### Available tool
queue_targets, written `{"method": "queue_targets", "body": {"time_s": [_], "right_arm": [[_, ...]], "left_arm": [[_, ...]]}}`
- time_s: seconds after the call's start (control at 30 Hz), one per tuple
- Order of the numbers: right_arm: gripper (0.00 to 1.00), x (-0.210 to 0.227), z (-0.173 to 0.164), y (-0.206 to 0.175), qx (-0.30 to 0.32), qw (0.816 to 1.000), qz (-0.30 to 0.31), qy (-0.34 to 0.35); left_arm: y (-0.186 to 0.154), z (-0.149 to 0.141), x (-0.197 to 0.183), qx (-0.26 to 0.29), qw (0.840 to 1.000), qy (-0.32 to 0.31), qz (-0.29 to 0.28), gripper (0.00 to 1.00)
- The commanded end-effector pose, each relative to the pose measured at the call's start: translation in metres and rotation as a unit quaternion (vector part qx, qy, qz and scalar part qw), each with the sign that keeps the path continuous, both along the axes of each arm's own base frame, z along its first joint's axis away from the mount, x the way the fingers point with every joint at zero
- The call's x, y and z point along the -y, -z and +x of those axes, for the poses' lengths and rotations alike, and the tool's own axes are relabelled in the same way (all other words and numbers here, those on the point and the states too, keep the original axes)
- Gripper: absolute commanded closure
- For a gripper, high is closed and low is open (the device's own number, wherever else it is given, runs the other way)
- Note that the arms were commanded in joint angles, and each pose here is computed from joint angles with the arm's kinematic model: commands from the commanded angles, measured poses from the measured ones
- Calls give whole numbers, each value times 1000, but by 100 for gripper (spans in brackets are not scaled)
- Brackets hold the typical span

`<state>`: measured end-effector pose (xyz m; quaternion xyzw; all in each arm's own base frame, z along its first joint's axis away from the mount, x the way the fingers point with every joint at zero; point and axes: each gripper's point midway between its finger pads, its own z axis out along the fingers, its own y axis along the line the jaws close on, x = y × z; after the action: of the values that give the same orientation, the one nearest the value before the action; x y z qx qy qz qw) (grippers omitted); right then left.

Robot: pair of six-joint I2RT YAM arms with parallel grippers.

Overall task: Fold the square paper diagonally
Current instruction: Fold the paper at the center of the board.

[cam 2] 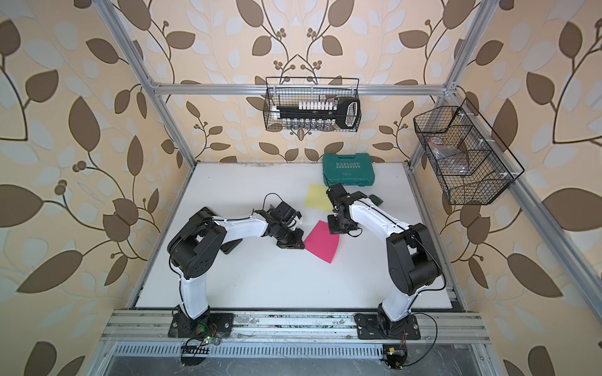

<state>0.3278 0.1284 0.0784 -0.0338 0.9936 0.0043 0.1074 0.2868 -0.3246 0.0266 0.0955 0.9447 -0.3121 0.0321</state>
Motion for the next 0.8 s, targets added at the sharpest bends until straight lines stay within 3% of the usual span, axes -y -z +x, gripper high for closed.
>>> {"method": "queue_targets", "body": {"time_s": [0.0,0.27,0.5,0.77], "right_arm": [[100,-3,2,-21,20,1000,-8,-2],[100,-24,0,-32,23,999,-39,-26],[100,-62,-5,-32,12,999,41,-26],[100,-97,-4,-7,-24,992,120,-29]], "left_arm": [[1,8,0,4,1000,-6,-2,100],[19,5,1,-6,1000,0,-1,100],[27,2,-1,-7,1000,1,-1,100],[21,0,-6,-1,1000,-2,-5,100]]}}
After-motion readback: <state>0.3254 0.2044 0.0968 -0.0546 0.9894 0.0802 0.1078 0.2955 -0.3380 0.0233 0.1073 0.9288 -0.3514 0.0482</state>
